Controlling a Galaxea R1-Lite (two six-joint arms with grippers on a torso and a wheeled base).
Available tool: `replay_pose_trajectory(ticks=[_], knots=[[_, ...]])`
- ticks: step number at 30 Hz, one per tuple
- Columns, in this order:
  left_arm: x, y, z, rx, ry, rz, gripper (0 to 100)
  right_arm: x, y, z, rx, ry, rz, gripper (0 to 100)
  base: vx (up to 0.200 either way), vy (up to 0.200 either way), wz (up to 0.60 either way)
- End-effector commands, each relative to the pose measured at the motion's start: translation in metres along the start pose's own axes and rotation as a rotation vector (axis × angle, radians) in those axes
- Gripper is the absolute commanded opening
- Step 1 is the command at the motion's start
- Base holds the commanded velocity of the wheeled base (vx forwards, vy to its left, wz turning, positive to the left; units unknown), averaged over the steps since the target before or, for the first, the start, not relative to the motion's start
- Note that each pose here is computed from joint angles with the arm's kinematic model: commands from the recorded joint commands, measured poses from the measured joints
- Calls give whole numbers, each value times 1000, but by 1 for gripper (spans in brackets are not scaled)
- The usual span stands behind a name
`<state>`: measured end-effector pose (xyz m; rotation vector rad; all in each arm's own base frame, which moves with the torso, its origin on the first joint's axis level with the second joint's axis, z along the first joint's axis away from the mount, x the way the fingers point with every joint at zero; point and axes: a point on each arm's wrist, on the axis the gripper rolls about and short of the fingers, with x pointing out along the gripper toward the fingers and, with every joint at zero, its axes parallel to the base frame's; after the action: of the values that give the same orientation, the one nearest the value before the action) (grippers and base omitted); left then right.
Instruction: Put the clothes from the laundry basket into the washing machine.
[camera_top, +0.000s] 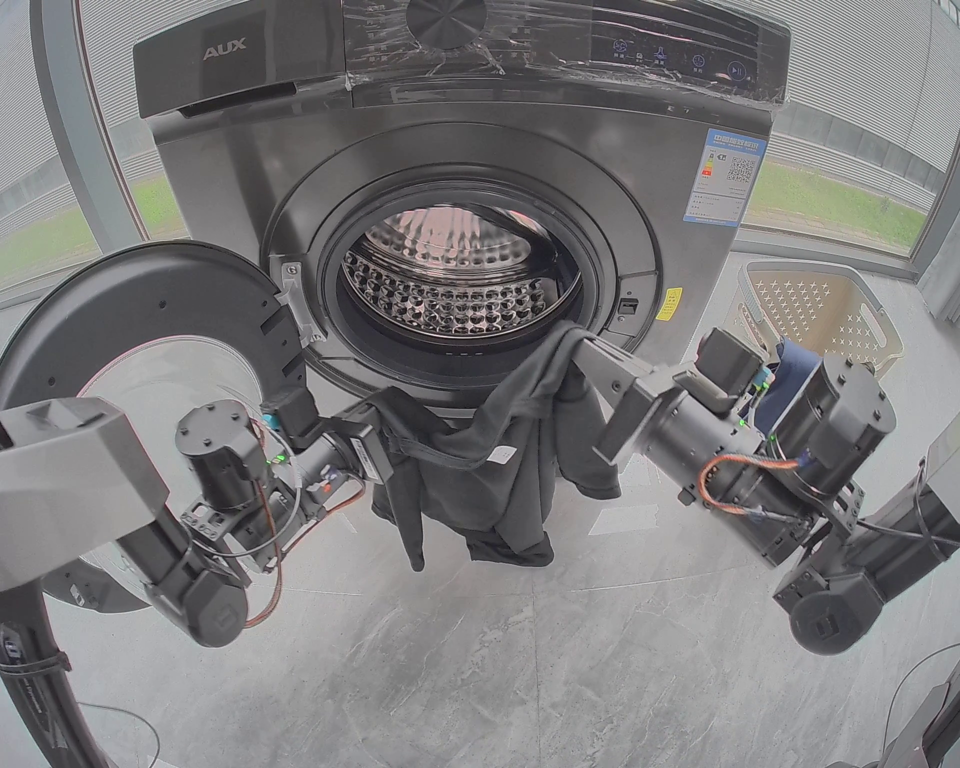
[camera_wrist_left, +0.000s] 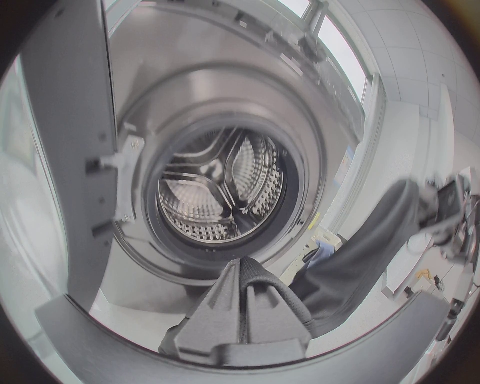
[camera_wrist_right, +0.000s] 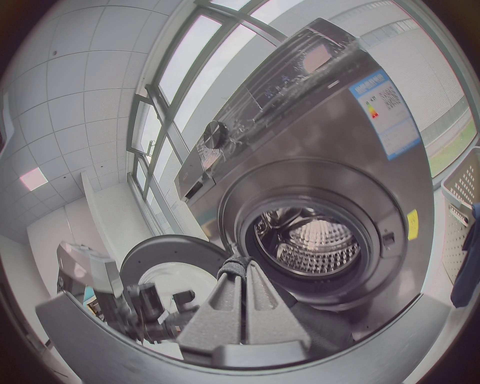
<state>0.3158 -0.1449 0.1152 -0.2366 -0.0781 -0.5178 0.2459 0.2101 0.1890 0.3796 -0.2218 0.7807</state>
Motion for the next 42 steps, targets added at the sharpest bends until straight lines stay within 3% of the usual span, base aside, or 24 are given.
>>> replay_pose_trajectory(ticks=[1,8,15,25,33,38,42], knots=[[-40,-2,66,-1,-155,12,0,-32,-9,0,14,54,-23,0,0,0,0],[-43,12,91,21,-245,60,0,-31,-29,-7,-51,73,-90,0,0,0,0],[-46,4,117,34,-340,32,0,-26,-36,-2,-85,42,-132,0,0,0,0],[-48,1,118,37,-341,24,0,-16,-31,20,-96,-55,-117,0,0,0,0],[-47,1,117,39,-340,20,0,-18,-28,28,-99,-80,-110,0,0,0,0],[-45,-12,113,23,-327,-20,0,-18,-28,27,-99,-76,-111,0,0,0,0],[-39,-30,103,5,-293,-86,0,-20,-28,20,-93,-51,-112,0,0,0,0]])
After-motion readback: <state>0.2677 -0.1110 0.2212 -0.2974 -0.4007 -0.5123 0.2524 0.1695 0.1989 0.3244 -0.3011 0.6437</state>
